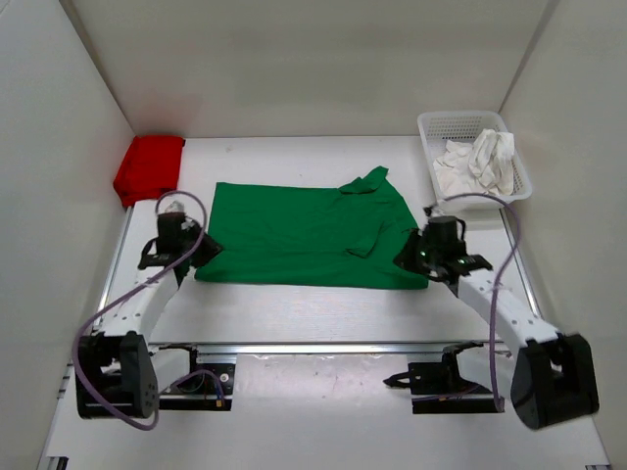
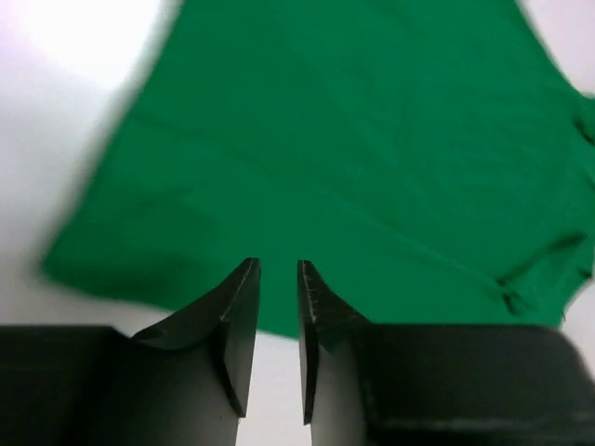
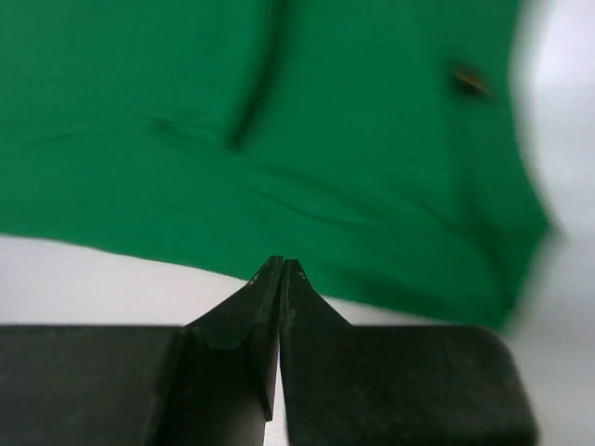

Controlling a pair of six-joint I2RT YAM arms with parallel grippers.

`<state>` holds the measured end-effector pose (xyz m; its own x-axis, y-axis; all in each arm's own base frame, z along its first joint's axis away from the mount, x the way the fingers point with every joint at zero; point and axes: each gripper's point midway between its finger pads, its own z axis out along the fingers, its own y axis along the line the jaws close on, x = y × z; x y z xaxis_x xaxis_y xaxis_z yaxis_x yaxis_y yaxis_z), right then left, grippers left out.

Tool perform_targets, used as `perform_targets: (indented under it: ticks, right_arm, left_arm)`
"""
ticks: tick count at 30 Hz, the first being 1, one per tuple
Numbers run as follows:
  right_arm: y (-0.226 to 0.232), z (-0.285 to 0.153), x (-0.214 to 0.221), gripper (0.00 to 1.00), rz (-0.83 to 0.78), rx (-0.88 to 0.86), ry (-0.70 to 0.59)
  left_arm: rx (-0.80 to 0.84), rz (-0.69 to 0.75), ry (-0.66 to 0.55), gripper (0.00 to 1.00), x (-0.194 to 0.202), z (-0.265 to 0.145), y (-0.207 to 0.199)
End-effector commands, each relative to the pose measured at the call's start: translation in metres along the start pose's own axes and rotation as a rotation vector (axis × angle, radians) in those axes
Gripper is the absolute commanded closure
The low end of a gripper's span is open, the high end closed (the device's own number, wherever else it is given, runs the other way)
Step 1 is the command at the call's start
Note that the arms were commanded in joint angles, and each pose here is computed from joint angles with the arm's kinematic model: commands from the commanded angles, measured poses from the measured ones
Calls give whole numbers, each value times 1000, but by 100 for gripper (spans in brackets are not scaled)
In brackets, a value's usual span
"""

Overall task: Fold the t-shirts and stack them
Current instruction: Fold the flattened tshirt in 1/3 of the way

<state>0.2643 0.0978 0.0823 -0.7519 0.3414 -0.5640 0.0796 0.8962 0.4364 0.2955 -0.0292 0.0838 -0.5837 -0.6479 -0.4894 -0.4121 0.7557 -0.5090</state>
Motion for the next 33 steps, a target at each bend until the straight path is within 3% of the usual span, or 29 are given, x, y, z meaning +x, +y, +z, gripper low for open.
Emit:
perform_targets:
  ticks: [1, 2, 4, 8, 12, 30, 33]
  right_arm:
    - [48, 23, -26, 100, -110, -125, -46]
    - [56, 31, -25, 100, -112, -142, -29]
    - [71, 40, -37, 76, -117, -191, -73]
    - [75, 60, -44, 58, -86, -231, -69]
    - [76, 75, -38, 60, -38, -281, -7]
    - [69, 106, -20, 69, 11, -275, 76]
    - [73, 109, -20, 74, 6, -287, 86]
  left_arm:
    - [181, 171, -55, 68, 0, 1, -79]
    - [228, 235, -45, 69, 11, -1, -103]
    - [270, 339, -33, 67, 34, 1, -134]
    - [345, 343, 45, 64, 53, 12, -147]
    - [350, 238, 79, 64, 58, 24, -127]
    - [359, 204, 129, 64, 80, 23, -111]
    - [366, 195, 120, 64, 77, 22, -113]
